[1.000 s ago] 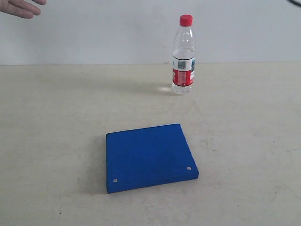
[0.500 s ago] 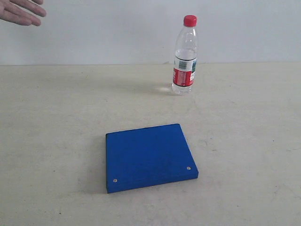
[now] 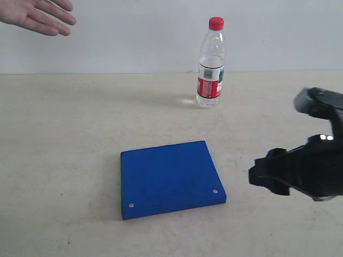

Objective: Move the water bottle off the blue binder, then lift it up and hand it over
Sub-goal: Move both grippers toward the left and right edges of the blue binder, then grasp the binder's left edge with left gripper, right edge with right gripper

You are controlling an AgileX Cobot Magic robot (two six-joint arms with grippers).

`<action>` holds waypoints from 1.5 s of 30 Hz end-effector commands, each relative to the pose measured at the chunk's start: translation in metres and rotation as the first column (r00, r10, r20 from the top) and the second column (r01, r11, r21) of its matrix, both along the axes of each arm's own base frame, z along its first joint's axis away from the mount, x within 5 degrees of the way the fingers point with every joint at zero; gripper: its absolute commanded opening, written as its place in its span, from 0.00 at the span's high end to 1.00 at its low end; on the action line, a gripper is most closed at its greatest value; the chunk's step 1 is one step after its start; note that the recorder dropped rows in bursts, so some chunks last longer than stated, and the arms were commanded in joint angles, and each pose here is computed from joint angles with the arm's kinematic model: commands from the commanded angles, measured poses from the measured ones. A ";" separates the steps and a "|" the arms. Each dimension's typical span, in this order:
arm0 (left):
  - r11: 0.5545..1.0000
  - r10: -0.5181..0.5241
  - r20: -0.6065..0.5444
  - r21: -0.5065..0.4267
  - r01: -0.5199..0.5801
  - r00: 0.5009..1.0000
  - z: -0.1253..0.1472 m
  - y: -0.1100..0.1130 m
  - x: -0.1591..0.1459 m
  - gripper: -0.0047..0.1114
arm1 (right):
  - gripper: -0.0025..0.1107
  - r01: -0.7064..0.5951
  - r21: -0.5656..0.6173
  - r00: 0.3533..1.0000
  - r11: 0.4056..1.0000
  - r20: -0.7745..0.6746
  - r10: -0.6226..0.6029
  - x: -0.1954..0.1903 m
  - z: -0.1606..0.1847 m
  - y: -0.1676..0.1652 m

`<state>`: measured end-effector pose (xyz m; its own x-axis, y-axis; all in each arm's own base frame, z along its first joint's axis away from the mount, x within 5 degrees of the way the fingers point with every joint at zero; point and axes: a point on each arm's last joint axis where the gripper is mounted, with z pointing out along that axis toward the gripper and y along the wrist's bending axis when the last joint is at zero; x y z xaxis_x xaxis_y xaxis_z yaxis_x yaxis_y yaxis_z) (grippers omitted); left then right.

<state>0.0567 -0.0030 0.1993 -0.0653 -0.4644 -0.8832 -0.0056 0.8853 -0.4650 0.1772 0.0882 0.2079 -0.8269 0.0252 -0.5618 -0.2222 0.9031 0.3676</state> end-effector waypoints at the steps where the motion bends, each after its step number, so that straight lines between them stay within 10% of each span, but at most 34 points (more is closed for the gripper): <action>1: 0.999 0.016 0.086 0.035 -0.019 0.996 0.008 0.002 0.000 0.92 | 0.45 -0.155 -0.008 0.974 0.988 -0.168 0.151 0.032 -0.015 0.023; 5: 0.996 0.028 0.108 -0.090 -0.018 0.994 0.011 0.002 0.000 0.92 | 0.45 -0.251 0.009 0.936 0.968 -0.252 0.246 0.056 -0.020 0.038; 15: 0.996 -0.067 -0.261 0.039 0.080 0.963 0.008 -0.005 0.034 0.92 | 0.45 -0.365 -0.002 0.911 0.931 -0.205 0.357 0.099 -0.007 0.057; 27: 0.969 -0.202 -0.649 -0.025 0.245 0.734 -0.014 -0.042 0.108 0.44 | 0.45 -0.257 0.224 0.887 0.940 -0.331 0.321 0.142 -0.018 0.006; 45: 0.886 -0.263 -0.842 -0.019 0.463 0.471 -0.078 -0.130 0.193 0.44 | 0.45 -0.214 0.324 0.843 0.921 -0.416 0.342 0.156 -0.091 0.014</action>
